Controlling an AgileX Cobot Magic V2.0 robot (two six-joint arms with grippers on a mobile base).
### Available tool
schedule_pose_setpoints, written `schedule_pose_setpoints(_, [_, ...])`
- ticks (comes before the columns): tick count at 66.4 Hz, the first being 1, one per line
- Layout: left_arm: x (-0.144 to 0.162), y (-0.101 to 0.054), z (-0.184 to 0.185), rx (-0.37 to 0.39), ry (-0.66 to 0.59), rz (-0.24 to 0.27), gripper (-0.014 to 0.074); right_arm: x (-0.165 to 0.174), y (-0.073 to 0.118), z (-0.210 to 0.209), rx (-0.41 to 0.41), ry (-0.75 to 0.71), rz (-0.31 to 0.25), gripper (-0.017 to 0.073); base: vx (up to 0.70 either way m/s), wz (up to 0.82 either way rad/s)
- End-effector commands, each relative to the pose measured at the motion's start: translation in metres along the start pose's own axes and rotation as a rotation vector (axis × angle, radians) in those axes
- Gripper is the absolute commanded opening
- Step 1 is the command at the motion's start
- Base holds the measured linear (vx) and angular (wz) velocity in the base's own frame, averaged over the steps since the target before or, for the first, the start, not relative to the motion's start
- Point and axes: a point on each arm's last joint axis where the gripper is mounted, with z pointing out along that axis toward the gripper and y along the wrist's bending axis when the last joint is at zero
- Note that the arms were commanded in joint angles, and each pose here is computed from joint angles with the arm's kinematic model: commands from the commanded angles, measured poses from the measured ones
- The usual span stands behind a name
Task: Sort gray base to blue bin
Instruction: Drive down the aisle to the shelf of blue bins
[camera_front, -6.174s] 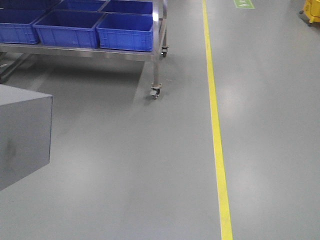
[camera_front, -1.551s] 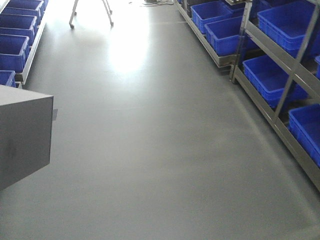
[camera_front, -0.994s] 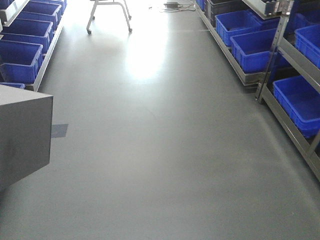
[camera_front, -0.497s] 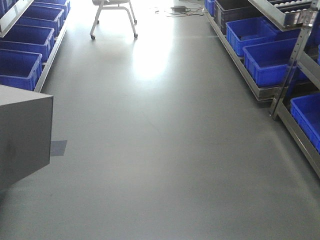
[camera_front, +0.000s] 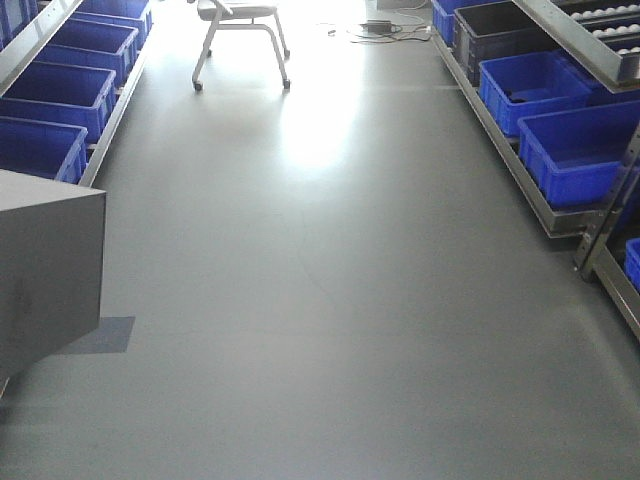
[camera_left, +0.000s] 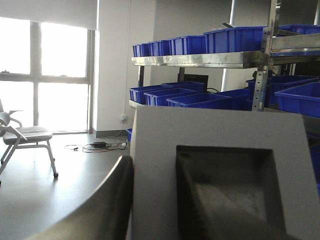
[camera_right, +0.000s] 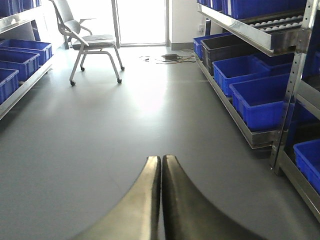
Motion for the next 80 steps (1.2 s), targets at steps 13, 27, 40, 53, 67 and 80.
schedule_pose_setpoints(13, [-0.0177,-0.0001,0.0003,-0.008,-0.121,-0.026,-0.0006,-0.0053,-0.0002,0.0012,0.003,-0.053,-0.016,-0.0005,0.34,0.08])
schedule_pose_setpoints(27, [-0.0177,-0.0001,0.0003,-0.008,-0.121,-0.026,-0.0006,-0.0053,-0.0002,0.0012,0.003,-0.053,-0.016,-0.0005,0.31,0.09])
schedule_pose_setpoints(40, [-0.0177,-0.0001,0.0003,-0.008,-0.121,-0.026,-0.0006,-0.0053,-0.0002,0.0012,0.003,-0.053,-0.016,-0.0005,0.28,0.15])
schedule_pose_setpoints(53, [-0.0177,-0.0001,0.0003,-0.008,-0.121,-0.026,-0.0006,-0.0053,-0.0002,0.0012,0.003,-0.053,-0.016,-0.0005,0.25,0.34])
schedule_pose_setpoints(67, [-0.0177,-0.0001,0.0003,-0.008,-0.121,-0.026,-0.0006,-0.0053,-0.0002,0.0012,0.003,-0.053,-0.016,-0.0005,0.24,0.56])
schedule_pose_setpoints(80, [-0.0177,-0.0001,0.0003,-0.008,-0.121,-0.026,-0.0006,-0.0053,-0.0002,0.0012,0.003,-0.053,-0.016,-0.0005,0.21,0.72])
